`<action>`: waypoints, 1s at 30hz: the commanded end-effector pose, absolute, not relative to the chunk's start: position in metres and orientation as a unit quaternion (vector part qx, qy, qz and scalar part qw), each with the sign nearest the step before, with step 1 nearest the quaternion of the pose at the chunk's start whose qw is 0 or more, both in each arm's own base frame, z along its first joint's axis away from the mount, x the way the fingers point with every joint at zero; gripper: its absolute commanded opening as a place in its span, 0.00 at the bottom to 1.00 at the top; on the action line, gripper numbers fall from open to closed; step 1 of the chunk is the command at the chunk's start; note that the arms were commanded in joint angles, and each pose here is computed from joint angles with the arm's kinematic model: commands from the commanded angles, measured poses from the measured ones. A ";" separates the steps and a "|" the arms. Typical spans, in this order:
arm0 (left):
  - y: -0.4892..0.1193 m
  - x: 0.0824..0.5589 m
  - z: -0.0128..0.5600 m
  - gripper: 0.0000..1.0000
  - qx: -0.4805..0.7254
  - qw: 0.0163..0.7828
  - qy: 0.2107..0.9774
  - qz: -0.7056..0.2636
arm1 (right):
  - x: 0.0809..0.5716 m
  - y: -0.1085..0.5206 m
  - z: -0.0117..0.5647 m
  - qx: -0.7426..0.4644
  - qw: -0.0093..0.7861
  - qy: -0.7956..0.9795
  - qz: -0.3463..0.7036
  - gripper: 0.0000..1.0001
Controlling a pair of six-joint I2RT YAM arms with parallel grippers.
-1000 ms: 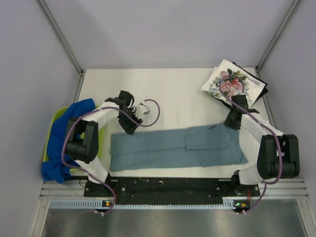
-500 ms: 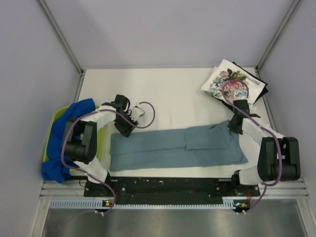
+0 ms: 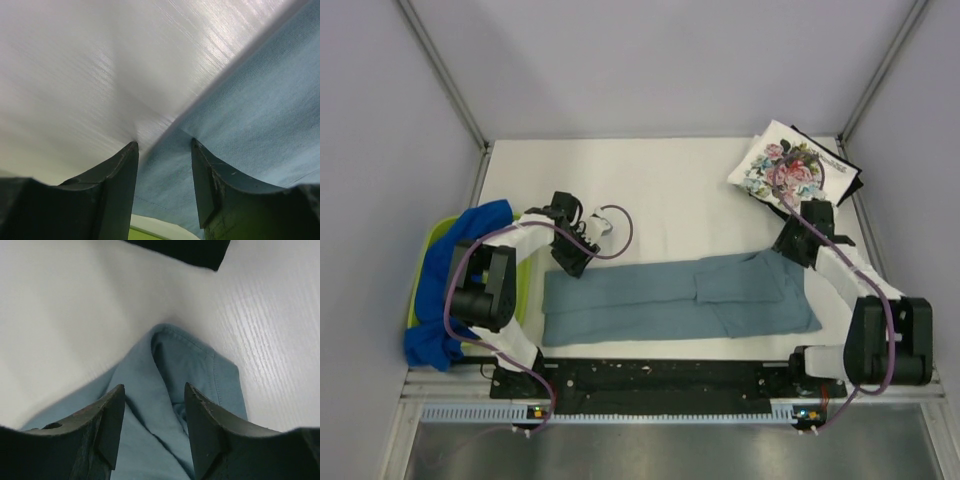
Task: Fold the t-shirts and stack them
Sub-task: Fold the other side of the tshirt into a rectangle
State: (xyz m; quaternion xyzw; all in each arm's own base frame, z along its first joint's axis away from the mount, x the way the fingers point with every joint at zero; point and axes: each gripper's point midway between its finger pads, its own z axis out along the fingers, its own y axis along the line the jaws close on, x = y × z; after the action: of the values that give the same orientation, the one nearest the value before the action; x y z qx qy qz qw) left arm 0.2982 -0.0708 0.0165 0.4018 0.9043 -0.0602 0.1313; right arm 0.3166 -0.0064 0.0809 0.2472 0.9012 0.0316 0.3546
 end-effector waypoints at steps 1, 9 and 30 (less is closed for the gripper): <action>-0.059 0.296 -0.006 0.51 0.399 0.118 0.908 -0.044 | 0.310 -0.002 0.049 0.244 0.277 0.929 0.028 0.50; -0.059 0.294 -0.007 0.51 0.402 0.118 0.907 -0.044 | 0.304 -0.004 0.039 0.262 0.270 0.927 0.021 0.14; -0.050 0.295 -0.011 0.51 0.407 0.103 0.907 -0.024 | 0.274 -0.047 0.021 0.360 0.240 0.900 -0.047 0.26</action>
State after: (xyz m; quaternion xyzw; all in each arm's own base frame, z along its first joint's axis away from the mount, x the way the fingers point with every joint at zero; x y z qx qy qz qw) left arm 0.2981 -0.0702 0.0159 0.4012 0.9041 -0.0596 0.1347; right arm 0.2784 -0.0270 0.0220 0.3389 0.9100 -0.0107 0.2387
